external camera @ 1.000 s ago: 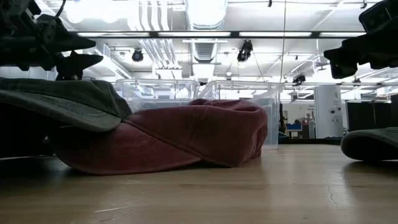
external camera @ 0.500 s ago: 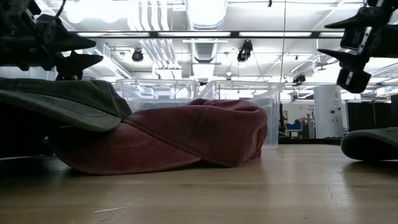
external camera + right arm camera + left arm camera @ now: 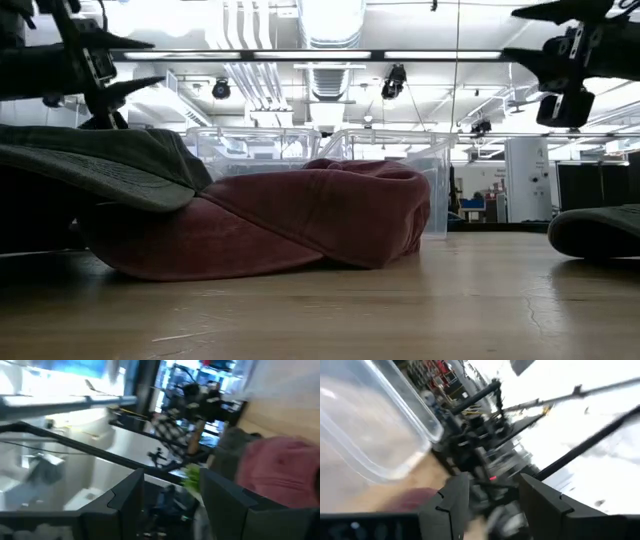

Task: Pick & Place hat
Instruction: Put the right black cap into the left transparent bin

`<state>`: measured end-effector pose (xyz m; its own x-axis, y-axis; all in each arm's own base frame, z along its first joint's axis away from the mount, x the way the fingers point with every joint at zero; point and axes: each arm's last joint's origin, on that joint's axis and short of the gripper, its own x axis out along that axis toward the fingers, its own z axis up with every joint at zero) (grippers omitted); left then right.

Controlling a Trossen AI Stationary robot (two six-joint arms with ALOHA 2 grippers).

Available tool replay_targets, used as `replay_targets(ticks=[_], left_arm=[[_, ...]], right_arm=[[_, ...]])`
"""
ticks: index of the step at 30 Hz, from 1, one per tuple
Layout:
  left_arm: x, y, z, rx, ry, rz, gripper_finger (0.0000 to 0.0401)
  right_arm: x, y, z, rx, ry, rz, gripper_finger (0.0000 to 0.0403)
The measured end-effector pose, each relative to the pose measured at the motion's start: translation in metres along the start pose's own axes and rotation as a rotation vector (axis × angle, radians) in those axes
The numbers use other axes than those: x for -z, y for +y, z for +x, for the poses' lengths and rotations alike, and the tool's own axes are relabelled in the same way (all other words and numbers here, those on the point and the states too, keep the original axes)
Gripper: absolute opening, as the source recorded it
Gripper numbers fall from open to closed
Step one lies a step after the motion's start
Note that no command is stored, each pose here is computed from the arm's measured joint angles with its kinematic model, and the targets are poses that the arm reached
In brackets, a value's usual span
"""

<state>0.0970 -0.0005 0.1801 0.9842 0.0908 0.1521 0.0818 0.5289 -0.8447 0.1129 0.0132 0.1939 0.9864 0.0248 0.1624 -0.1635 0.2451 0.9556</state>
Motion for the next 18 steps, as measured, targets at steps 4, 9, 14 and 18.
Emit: replay_targets(ticks=[4,9,14,18], left_arm=[[-0.001,0.0,0.0,-0.013,-0.024,-0.072,0.0167],[-0.007,0.0,-0.001,-0.064,-0.2,-0.191,0.0167],[-0.012,-0.008,-0.001,0.041,-0.224,-0.226,0.0167],[-0.017,-0.017,0.0,0.044,-0.218,-0.198,0.0166]], right_arm=[[0.002,-0.004,0.009,0.085,0.003,-0.052,0.0185],[-0.002,0.006,0.021,0.111,-0.075,-0.136,0.0185],[-0.004,0.019,0.039,0.132,-0.017,-0.115,0.0185],[0.004,0.014,0.056,0.321,0.168,0.0,0.0185]])
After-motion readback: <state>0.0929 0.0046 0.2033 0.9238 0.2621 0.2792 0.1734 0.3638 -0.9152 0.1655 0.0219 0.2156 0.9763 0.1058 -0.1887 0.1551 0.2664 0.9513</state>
